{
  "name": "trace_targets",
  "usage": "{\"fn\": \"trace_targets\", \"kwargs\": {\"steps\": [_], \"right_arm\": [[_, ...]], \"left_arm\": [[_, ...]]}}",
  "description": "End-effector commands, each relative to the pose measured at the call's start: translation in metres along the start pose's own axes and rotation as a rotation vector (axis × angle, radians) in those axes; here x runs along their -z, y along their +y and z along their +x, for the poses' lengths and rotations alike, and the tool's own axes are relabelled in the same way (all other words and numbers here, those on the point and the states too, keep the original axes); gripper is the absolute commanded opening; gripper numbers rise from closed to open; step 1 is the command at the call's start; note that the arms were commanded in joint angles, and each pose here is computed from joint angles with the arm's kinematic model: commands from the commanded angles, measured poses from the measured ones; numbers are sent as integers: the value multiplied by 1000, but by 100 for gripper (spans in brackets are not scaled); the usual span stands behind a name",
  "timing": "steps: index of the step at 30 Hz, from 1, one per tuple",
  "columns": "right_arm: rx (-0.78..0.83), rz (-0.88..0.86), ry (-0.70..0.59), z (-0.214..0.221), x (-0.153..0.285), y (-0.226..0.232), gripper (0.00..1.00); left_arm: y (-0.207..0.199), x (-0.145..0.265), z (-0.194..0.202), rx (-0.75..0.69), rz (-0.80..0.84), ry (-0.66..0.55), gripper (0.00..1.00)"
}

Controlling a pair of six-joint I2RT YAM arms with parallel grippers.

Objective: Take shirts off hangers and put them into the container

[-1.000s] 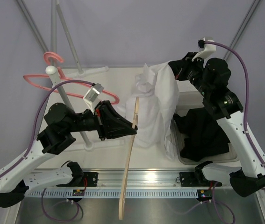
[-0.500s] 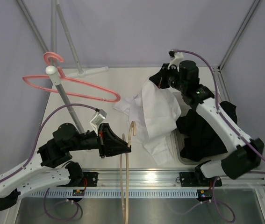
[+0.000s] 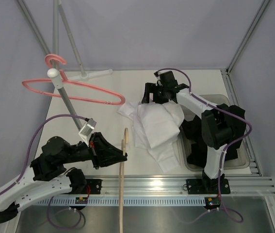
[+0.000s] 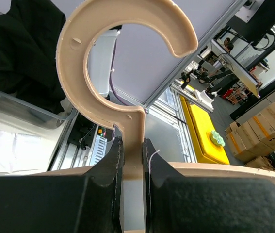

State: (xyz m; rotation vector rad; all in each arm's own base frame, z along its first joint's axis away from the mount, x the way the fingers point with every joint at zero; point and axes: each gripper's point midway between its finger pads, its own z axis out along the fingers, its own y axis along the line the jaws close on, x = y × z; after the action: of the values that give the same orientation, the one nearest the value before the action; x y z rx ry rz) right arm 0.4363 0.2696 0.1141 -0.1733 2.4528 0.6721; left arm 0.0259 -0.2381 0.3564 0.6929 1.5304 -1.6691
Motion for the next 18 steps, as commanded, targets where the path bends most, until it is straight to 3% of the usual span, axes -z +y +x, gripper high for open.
{"fn": "trace_targets", "kwargs": {"steps": [1,5,9,18], "right_arm": [[48,-198,-42,4,26,45,100],[92,-149,47,20,12,38,99],[184,42,175,53,-20,26,100],[214,200,287,99,-68,15,99]], "left_arm": [[9,-11,7,1,-4,20,0],[8,-18,8,1,38,10,0],[9,-17,12,10,41,11,0],[0,4,9,-1,42,-24,0]]}}
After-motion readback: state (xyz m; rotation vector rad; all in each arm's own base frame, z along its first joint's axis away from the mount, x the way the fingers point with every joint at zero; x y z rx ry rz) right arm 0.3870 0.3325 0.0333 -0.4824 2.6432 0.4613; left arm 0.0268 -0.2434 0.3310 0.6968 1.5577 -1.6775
